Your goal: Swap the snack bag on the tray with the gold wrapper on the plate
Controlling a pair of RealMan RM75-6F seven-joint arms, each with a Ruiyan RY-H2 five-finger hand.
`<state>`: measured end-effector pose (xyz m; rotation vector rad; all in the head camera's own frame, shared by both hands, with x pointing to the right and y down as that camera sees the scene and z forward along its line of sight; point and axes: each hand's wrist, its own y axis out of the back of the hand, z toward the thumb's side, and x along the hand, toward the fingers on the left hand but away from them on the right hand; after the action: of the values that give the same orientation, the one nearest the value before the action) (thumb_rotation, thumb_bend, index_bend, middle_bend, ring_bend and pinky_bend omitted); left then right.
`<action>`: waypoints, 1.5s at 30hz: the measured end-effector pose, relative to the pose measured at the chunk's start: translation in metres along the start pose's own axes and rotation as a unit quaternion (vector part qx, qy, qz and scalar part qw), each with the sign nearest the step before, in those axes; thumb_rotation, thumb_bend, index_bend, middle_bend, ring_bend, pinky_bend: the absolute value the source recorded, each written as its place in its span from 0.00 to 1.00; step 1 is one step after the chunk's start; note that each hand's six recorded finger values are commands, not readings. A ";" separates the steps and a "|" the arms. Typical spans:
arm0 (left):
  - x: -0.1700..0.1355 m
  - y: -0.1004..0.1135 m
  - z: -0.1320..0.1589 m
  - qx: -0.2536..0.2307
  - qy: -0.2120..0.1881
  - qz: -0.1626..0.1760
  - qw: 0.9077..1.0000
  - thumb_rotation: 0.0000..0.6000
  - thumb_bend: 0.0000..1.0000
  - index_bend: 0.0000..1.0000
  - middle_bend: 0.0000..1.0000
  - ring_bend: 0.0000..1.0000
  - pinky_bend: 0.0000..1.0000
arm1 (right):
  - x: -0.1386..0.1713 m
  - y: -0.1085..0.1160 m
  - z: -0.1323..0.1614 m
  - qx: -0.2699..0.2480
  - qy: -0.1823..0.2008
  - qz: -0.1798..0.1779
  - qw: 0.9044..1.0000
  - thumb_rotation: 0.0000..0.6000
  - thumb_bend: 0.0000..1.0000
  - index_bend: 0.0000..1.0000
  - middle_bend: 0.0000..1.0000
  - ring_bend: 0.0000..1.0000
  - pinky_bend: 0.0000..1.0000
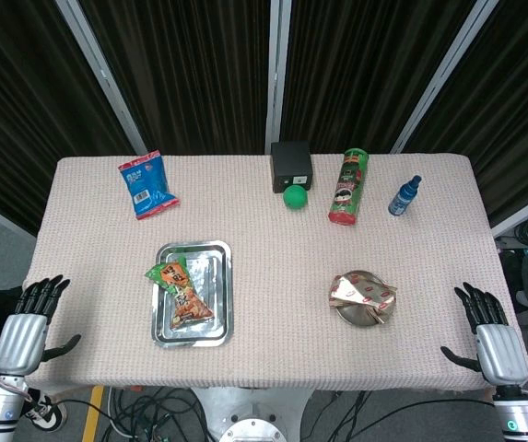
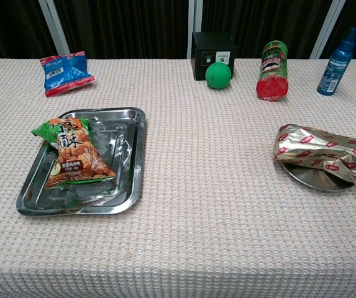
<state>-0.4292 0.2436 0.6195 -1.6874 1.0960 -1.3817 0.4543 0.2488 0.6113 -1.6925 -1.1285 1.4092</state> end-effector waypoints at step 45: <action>0.133 -0.091 0.162 0.101 -0.278 -0.126 0.947 1.00 0.21 0.23 0.20 0.00 0.07 | -0.016 0.031 -0.013 -0.003 -0.020 -0.034 0.999 1.00 0.00 0.00 0.00 0.00 0.00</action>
<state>-0.2435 0.1584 0.7219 -1.9393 0.4187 -1.0135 0.4725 0.2219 0.5931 -1.6211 -1.2034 1.4033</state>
